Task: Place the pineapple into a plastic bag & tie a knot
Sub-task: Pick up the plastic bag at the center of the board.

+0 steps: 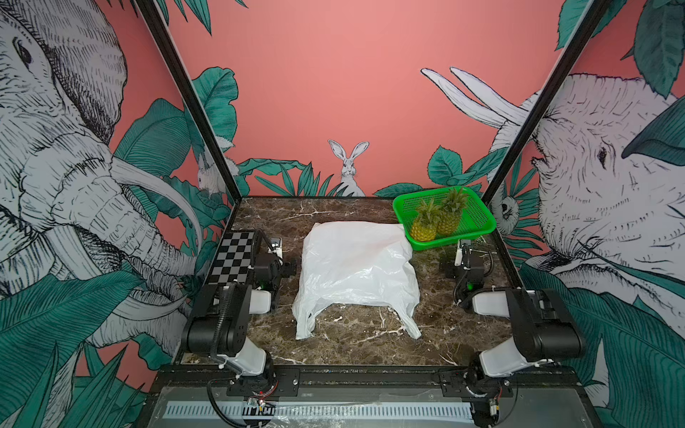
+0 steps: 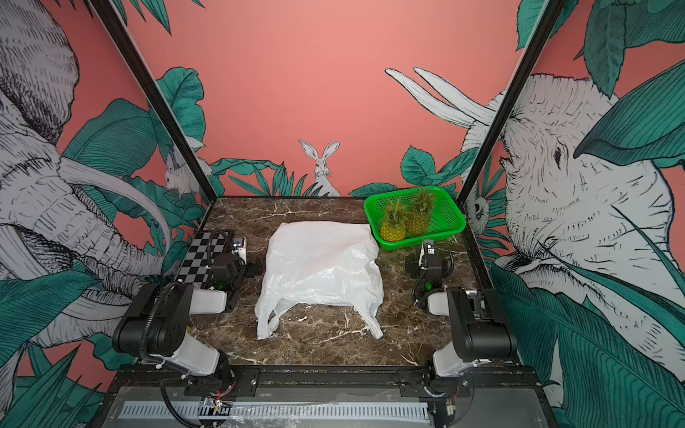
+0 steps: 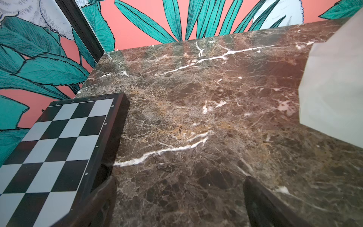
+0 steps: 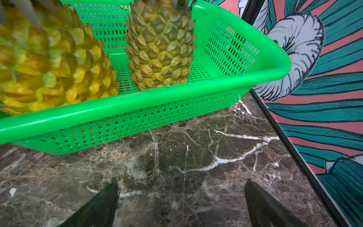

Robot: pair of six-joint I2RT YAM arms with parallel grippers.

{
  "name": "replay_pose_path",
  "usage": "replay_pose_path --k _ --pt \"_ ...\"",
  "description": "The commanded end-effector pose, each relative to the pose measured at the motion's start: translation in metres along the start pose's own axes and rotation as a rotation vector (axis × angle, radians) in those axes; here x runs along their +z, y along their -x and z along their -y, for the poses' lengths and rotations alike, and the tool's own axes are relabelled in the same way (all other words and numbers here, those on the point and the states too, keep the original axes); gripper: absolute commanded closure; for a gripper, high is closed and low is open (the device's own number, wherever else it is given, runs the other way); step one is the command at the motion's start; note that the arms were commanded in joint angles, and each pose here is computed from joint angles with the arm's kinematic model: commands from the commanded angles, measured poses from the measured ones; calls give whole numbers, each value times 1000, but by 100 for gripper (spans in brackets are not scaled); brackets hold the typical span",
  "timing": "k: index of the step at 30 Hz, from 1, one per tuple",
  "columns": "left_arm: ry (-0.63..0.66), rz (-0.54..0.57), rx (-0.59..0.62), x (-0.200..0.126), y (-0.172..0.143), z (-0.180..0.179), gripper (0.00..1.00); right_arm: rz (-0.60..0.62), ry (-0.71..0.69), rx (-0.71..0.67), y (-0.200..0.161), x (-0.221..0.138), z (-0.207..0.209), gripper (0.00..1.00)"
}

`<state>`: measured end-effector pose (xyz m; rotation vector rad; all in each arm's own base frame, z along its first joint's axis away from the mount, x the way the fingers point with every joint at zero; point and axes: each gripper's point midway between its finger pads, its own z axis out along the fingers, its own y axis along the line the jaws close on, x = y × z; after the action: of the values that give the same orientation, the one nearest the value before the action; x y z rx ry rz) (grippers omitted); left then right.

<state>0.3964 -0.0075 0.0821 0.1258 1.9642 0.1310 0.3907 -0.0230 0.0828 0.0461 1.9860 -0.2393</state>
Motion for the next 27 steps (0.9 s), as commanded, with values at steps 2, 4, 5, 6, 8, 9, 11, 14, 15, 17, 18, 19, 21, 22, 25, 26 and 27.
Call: replay_pose_path --k 2,4,5,6,8,9,11,14,15,17,18,19,21,22,25,26,27 --pt "-5 41 10 1 14 -1 1 41 -1 7 9 -2 0 1" --pt "-5 40 11 1 13 -1 0 43 -2 8 10 -2 1 2" --pt "-5 43 10 1 14 -1 0 42 -2 8 9 -2 1 2" --pt "-4 41 10 1 14 -1 0 43 -2 9 10 -2 1 1" --pt "-6 41 11 1 14 -1 0 42 -1 8 9 -2 1 1" --pt "-5 42 11 1 14 -1 1 42 -2 8 10 -2 1 1" --pt "-5 40 11 1 14 -1 0 42 -2 9 10 -2 1 1" --pt "-7 39 10 1 14 0 1 40 -1 8 9 -2 1 1" --pt "-6 37 9 2 14 -1 0 41 -1 7 10 -2 1 1" --pt "-5 41 10 1 13 -1 0 40 -2 9 10 -1 1 1" --pt "-5 42 11 1 14 -1 0 39 -1 7 10 -1 0 2" --pt "-5 42 9 1 14 -1 1 38 -1 7 9 -1 0 1" --pt "-5 36 9 2 13 -1 1 39 -3 7 10 -1 1 1" --pt "-5 37 9 2 14 -1 0 38 -2 7 10 -1 0 1" --pt "-6 52 9 0 16 -1 0 61 -8 16 14 -3 2 1" --pt "-16 69 14 -2 20 0 1 70 -14 19 18 -6 4 1" --pt "-21 69 14 -5 24 0 0 68 -20 19 24 -11 7 1"
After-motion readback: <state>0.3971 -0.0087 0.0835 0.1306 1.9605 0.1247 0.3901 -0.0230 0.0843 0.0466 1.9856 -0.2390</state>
